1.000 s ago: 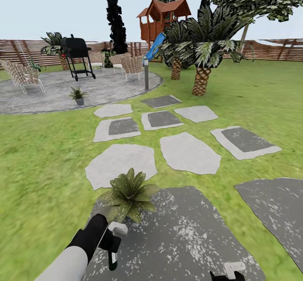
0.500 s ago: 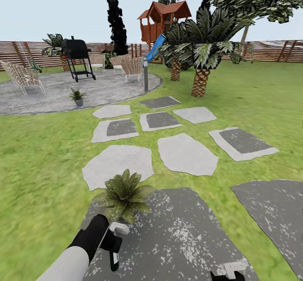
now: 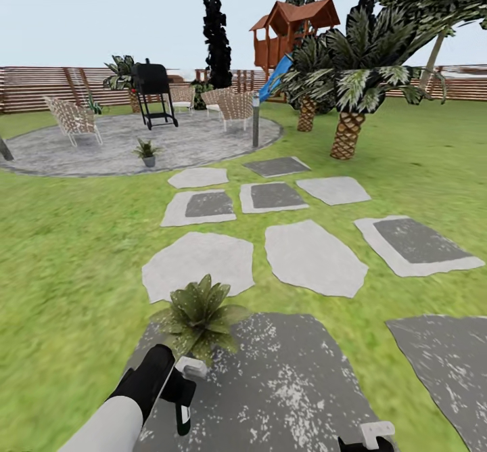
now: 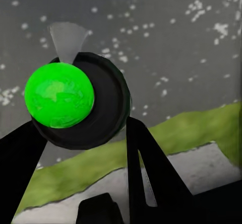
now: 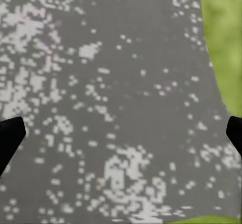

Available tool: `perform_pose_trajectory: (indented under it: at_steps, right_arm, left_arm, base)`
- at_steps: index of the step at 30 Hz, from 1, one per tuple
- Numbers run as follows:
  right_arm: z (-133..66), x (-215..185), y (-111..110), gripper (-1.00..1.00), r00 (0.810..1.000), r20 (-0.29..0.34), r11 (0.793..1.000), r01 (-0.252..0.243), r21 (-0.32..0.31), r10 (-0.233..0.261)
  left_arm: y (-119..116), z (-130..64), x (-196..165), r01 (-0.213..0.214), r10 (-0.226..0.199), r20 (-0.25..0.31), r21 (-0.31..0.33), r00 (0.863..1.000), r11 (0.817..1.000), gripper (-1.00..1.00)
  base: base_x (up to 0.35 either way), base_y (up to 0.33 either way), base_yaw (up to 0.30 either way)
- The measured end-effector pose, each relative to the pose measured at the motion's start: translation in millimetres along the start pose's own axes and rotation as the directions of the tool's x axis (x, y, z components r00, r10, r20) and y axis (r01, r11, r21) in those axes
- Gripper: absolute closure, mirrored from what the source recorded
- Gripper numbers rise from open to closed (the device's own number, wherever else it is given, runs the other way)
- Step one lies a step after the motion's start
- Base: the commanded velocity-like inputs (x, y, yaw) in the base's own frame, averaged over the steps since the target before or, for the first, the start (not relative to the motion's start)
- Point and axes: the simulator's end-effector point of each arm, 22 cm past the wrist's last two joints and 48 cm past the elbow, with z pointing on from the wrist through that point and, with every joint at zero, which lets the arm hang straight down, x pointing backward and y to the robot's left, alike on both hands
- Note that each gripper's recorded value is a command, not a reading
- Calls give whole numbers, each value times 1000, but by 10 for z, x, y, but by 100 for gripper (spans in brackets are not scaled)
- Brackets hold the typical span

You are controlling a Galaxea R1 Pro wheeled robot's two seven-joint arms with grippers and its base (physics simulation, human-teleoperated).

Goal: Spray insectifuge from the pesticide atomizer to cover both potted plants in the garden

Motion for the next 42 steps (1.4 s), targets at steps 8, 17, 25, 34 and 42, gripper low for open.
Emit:
perform_pose_trajectory:
  at_steps: [8, 17, 25, 34, 42]
  right_arm:
    - [1, 2, 0, -100, 1000, 0, 1000, 0, 0, 0]
    - [1, 2, -29, -100, 1000, 0, 1000, 1, 4, -1]
    - [-1, 6, -56, -100, 1000, -1, 1000, 3, 7, -3]
    - [2, -8, -16, -100, 1000, 2, 1000, 0, 3, 0]
    - [2, -3, -13, -100, 1000, 1, 1000, 0, 2, 0]
  left_arm:
    - [-41, 5, -8, -2, 2, 1, 7, 1000, 1000, 100]
    - [-59, 5, -14, -5, 5, 1, 9, 1000, 1000, 100]
    - [-56, 4, -16, -5, 5, 2, 7, 1000, 1000, 100]
    - [-44, 1, -14, -3, 3, 2, 6, 1000, 1000, 100]
    - [-50, 3, -14, -3, 3, 2, 6, 1000, 1000, 100]
  base:
    - [19, -74, 277]
    - [0, -267, 122]
    - [0, -275, 1]
    - [95, -272, 151]
    - [119, -263, 273]
